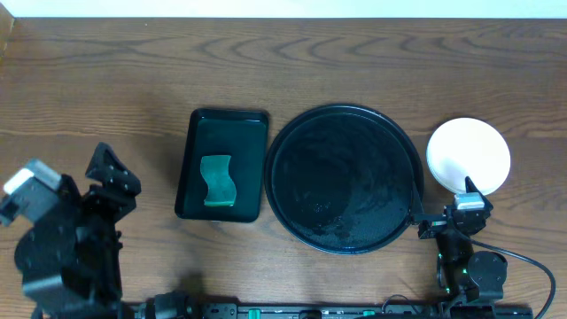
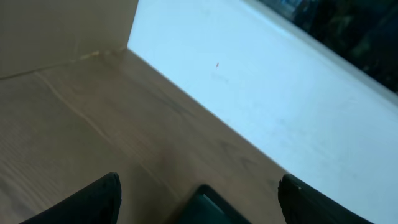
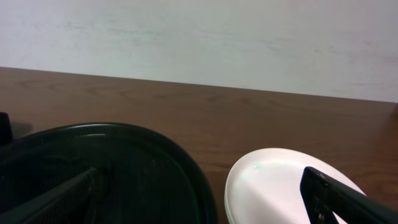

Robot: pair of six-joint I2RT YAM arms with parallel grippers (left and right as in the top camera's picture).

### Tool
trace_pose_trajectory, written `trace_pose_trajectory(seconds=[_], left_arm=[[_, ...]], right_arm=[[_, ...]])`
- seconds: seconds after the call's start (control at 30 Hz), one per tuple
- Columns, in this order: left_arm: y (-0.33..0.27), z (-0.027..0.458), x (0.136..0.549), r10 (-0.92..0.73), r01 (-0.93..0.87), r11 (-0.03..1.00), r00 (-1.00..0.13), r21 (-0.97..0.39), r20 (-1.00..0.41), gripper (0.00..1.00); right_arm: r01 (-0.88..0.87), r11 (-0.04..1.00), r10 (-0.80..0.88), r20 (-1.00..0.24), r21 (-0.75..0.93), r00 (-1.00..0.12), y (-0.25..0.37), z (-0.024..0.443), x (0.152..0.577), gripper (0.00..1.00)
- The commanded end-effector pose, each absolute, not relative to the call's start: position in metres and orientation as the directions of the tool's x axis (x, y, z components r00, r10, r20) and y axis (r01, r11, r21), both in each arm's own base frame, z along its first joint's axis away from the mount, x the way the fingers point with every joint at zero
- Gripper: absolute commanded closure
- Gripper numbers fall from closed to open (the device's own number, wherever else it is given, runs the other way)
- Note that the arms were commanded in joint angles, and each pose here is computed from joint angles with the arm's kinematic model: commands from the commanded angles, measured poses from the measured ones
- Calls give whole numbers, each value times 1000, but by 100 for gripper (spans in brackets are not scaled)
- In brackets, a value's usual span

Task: Clean dirty plates on tray and stack at the side

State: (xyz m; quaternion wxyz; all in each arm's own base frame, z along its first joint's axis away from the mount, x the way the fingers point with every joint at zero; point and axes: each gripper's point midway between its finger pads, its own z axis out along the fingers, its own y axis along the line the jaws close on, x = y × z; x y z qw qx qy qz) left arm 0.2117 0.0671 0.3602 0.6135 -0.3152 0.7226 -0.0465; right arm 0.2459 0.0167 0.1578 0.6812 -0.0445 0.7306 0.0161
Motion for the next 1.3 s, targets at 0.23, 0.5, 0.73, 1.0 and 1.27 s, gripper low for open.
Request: trace_pose_trajectory(seconds=[0.23,0.5,0.73,1.0,1.27], left_arm=[[63,334,185,-503,-390,797,-8,-461,-864,19],[46,262,174,-509,-358,821,-110,-444,-854,19],[37,221,172,-503,-314,838,-129,-446,-854,19],[29,233,194,-492,-217,855,-52,-471,-869,19],[28,286,220,-481,2,864,305,-504,-822,19]], right_arm=[[-106,993,-56,-996,-49,-65,21,157,245,1],[-106,993,-56,-996,-49,-65,21,157,245,1],[-106,993,-56,-996,-49,-65,21,157,245,1],[-106,993,-56,-996,-49,-65,21,157,245,1],[-106,993,-56,-996,-49,-65,21,157,245,1]])
